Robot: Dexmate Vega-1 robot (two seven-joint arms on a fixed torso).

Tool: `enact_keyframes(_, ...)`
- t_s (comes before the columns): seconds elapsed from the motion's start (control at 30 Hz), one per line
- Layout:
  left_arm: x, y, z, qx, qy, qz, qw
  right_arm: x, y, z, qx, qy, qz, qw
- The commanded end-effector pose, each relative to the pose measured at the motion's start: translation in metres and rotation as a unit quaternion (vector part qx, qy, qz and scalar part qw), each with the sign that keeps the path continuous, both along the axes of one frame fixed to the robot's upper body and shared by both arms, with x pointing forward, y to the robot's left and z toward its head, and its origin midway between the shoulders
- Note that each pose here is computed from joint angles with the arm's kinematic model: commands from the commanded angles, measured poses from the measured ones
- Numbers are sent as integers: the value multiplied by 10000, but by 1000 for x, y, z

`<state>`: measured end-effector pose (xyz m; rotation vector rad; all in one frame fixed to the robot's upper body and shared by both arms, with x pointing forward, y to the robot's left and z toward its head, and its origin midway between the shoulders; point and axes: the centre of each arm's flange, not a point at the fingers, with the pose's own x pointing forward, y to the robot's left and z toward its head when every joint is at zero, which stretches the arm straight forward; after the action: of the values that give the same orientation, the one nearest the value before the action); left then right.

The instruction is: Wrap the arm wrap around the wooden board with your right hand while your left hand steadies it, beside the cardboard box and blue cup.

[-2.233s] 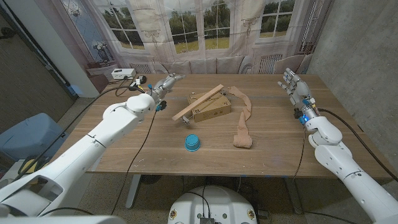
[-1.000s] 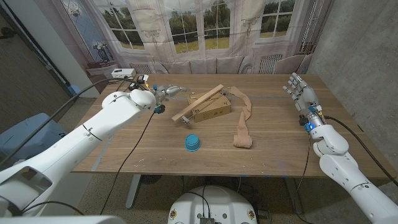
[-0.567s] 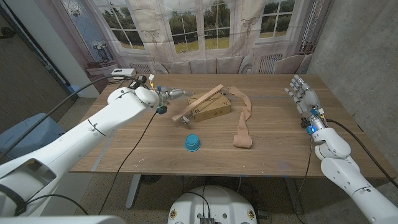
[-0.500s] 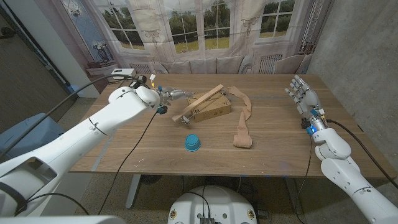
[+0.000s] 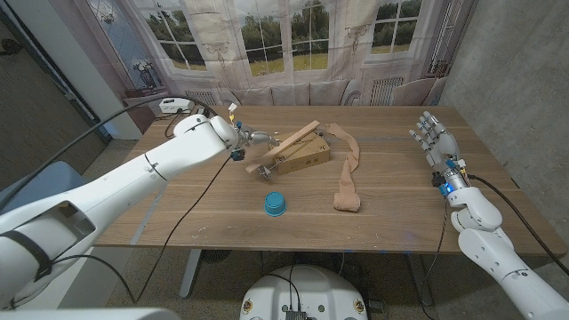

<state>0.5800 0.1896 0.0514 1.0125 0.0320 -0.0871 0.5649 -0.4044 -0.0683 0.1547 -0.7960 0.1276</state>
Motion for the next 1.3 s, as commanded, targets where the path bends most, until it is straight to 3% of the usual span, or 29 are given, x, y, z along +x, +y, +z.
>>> enact_keyframes(0.03,9,-14,6,505,305,237,9980,7,-7,0,76,26,-28,10000)
enact_keyframes(0.47,19,-33,8,986,834,203,9914,13,-15,0,117,14,-46,9999)
enact_keyframes(0.87,21,-42,11,1272,1117,280,9852,17,-18,-2,168,0,-29,9999)
enact_keyframes(1.3,25,-46,6,1367,1584,338,9773,13,-21,-4,213,-51,-90,9997)
